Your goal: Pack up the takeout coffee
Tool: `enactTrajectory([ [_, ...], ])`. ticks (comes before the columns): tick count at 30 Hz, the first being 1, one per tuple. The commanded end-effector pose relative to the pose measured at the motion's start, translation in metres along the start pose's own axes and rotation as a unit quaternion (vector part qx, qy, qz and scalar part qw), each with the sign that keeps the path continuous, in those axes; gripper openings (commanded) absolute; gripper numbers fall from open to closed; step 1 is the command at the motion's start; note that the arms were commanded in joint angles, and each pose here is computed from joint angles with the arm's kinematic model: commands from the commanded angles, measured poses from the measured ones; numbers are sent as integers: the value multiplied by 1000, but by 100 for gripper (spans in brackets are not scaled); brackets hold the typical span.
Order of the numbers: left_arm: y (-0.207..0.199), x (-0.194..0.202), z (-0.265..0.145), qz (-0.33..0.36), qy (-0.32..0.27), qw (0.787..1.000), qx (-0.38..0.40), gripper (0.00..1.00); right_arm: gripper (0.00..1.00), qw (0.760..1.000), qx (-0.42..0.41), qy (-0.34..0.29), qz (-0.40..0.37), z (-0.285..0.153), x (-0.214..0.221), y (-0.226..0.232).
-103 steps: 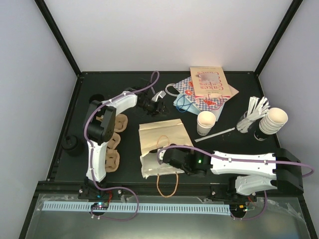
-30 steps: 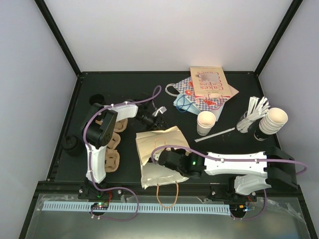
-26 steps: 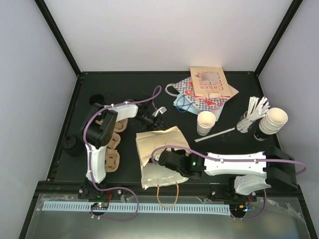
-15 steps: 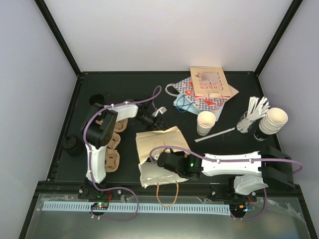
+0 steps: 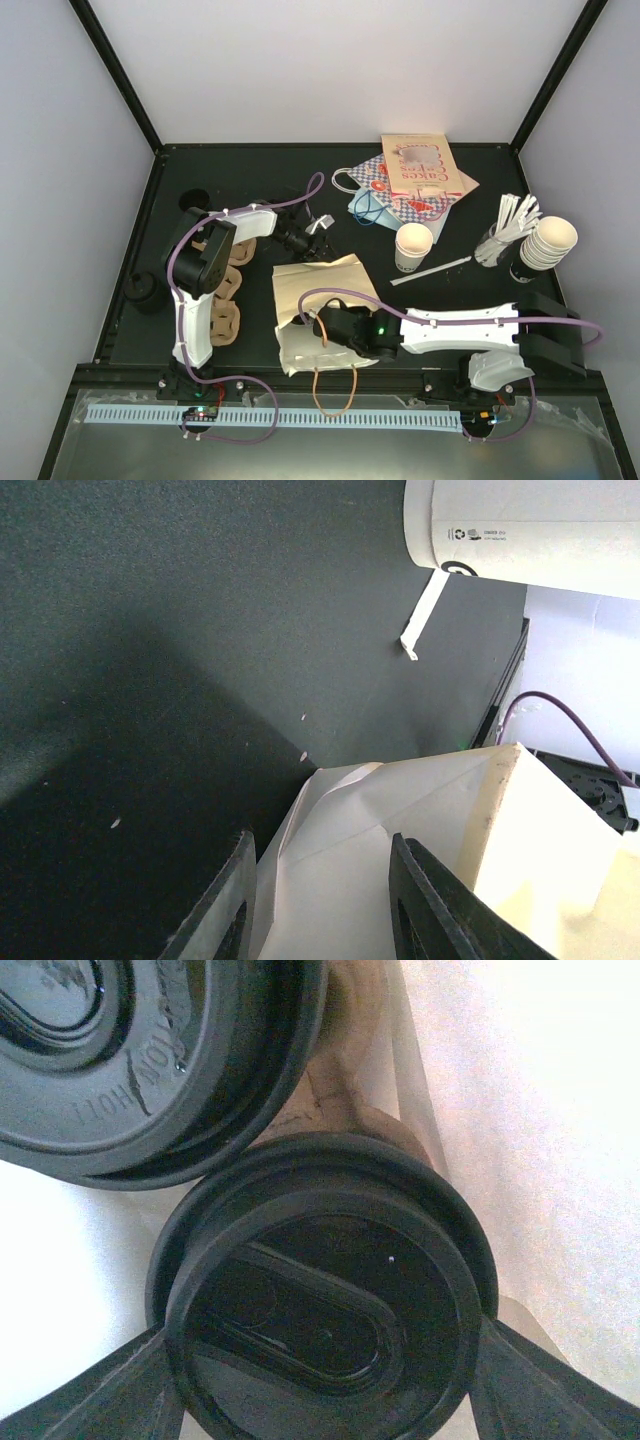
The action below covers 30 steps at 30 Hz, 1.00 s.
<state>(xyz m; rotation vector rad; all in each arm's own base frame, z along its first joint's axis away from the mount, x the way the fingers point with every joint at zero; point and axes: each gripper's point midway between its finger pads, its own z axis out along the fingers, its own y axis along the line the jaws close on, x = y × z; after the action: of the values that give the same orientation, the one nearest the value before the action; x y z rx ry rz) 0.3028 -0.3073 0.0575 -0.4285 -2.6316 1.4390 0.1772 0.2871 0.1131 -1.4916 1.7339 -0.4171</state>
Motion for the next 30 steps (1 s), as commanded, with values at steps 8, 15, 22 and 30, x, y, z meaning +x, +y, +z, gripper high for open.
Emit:
enactTrajectory([
  [8, -14, 20, 7, -13, 40, 999, 23, 39, 76, 988, -42, 98, -111, 10, 49, 22],
  [15, -13, 21, 8, -15, 43, 999, 25, 39, 75, 977, -43, 105, -180, 13, 67, 27],
  [22, -14, 22, 9, -14, 45, 999, 28, 39, 75, 972, -75, 97, -202, 15, 65, 39],
  [30, -17, 22, 8, -13, 45, 998, 31, 39, 73, 964, -132, 100, -210, 14, 65, 59],
])
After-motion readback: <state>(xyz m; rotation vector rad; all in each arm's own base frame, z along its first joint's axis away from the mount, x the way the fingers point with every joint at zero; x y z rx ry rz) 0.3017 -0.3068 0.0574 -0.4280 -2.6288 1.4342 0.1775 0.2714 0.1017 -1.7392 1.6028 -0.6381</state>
